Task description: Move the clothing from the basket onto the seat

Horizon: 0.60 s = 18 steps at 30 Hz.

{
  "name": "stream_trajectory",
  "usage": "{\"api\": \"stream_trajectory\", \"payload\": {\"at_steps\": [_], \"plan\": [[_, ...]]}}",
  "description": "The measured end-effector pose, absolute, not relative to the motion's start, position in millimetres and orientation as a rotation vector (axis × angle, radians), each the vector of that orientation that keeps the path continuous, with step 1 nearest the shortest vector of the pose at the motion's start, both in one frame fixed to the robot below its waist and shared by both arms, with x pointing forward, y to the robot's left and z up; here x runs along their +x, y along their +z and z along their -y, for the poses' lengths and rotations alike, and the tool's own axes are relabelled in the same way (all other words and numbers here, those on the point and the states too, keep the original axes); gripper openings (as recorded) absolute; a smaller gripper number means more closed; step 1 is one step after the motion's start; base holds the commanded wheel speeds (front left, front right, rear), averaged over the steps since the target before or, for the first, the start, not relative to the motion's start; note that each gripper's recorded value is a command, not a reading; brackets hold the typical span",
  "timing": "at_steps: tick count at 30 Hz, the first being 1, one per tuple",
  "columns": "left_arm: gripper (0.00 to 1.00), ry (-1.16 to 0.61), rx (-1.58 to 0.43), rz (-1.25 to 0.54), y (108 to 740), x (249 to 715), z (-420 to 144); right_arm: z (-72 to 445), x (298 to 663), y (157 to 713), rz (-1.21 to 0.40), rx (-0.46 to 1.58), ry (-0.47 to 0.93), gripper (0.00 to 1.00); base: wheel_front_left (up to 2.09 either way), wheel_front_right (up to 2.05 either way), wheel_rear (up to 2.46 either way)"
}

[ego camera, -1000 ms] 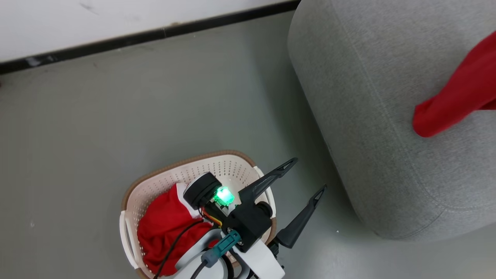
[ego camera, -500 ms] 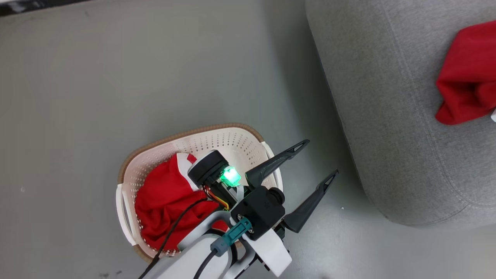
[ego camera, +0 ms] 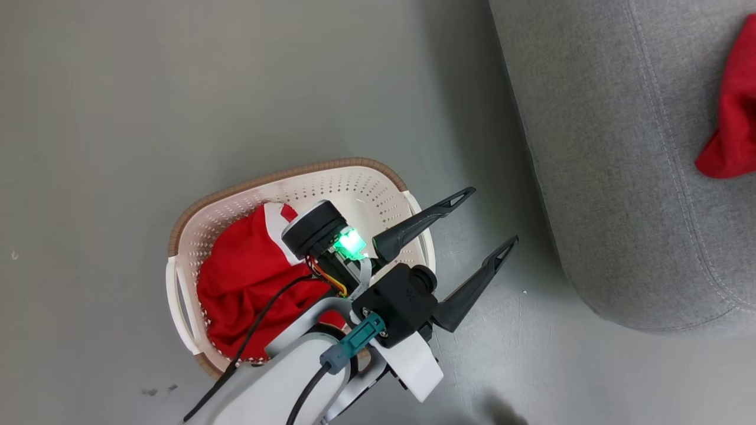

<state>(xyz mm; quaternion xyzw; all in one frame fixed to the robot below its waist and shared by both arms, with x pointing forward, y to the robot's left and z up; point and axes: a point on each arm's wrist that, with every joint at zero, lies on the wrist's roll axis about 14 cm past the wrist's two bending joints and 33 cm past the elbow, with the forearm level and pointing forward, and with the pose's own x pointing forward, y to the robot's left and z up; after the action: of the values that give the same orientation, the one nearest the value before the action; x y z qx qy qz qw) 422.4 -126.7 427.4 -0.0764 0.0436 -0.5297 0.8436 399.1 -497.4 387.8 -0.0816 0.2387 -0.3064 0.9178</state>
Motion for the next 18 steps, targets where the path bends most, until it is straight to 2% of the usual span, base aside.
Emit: {"api": "stream_trajectory", "payload": {"at_steps": [1,6,18], "plan": [[1.0,-1.119,-0.162,-0.093,426.2,423.4,127.0,496.1,401.0,386.4,-0.487,-0.168,-0.627,1.0,0.0,0.0,0.0],[1.0,-1.124,-0.15,-0.096,417.4,427.8,125.9,489.9,408.2,383.4,-0.465,-0.15,-0.623,1.0,0.0,0.0,0.0],[1.0,-1.141,-0.146,-0.089,417.4,424.0,128.8,480.5,386.5,382.1,-0.463,-0.114,-0.625,1.0,0.0,0.0,0.0]]}}
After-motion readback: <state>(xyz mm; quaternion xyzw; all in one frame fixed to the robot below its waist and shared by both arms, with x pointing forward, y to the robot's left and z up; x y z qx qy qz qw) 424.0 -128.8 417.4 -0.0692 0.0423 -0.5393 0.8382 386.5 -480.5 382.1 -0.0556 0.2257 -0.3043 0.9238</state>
